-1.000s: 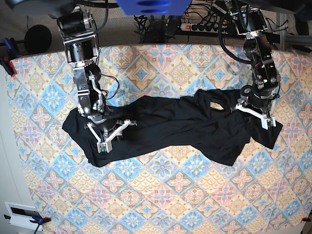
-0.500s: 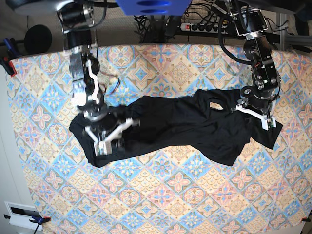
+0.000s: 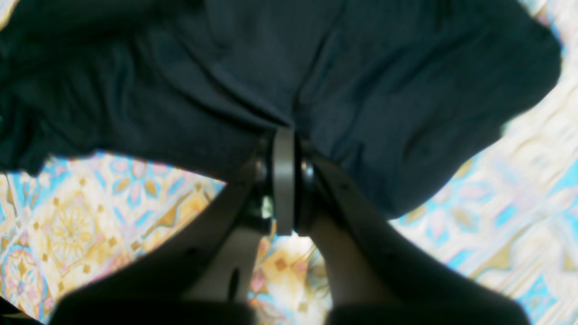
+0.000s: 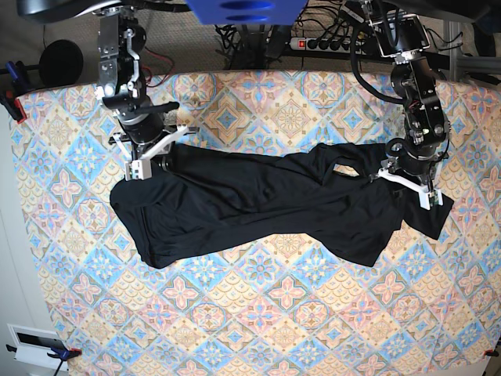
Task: Layout the t-shirt on the table in an organized manner, then fold the t-shirt properly
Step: 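Pull the held shirt end with the right gripper away from the left gripper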
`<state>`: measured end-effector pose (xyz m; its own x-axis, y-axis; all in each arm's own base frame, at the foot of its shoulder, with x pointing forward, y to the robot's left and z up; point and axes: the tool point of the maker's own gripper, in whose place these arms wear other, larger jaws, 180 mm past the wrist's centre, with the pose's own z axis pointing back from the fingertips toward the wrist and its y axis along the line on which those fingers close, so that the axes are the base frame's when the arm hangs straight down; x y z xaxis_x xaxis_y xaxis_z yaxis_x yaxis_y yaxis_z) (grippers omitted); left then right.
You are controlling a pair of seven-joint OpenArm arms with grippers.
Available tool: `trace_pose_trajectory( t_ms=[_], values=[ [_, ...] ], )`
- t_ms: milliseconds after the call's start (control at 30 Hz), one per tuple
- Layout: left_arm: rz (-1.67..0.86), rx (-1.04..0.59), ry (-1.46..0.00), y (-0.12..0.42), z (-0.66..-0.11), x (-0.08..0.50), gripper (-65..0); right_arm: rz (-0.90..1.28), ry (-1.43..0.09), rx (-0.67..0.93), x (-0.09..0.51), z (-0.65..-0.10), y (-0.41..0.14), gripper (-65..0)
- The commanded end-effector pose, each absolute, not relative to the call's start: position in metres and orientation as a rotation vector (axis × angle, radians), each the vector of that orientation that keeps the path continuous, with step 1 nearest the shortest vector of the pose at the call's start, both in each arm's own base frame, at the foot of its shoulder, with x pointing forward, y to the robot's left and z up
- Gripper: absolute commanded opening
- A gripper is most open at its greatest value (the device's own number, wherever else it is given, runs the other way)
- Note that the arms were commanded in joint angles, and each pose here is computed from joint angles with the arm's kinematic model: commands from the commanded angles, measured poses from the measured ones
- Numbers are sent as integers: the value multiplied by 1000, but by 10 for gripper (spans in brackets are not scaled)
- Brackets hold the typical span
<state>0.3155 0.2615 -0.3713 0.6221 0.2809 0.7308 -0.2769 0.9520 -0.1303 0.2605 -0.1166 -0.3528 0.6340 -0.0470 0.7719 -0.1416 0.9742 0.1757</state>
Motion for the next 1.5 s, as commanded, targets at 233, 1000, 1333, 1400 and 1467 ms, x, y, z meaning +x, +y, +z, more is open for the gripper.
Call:
trace_pose_trajectory(
  t_ms=[233,1000,1333,1400,1467],
  values=[
    [312,3,-891,265,-358,324,-418,96,-743,187,209,-382,-133,-650],
    [269,-3,-1026,256,-307,333,-332,172,-656,48,175,-386,-189,-448],
    [362,-112,-965,266,-332,324,-304,187,-749,94,211,-371,-167,-445],
    [424,-123,-930,279,-346,318,-304,203,-763,116,218,-368,-156,-445],
    [492,-143,-922,291,-352,314,-304,220,-779,133,224,-365,-148,-445]
  ],
)
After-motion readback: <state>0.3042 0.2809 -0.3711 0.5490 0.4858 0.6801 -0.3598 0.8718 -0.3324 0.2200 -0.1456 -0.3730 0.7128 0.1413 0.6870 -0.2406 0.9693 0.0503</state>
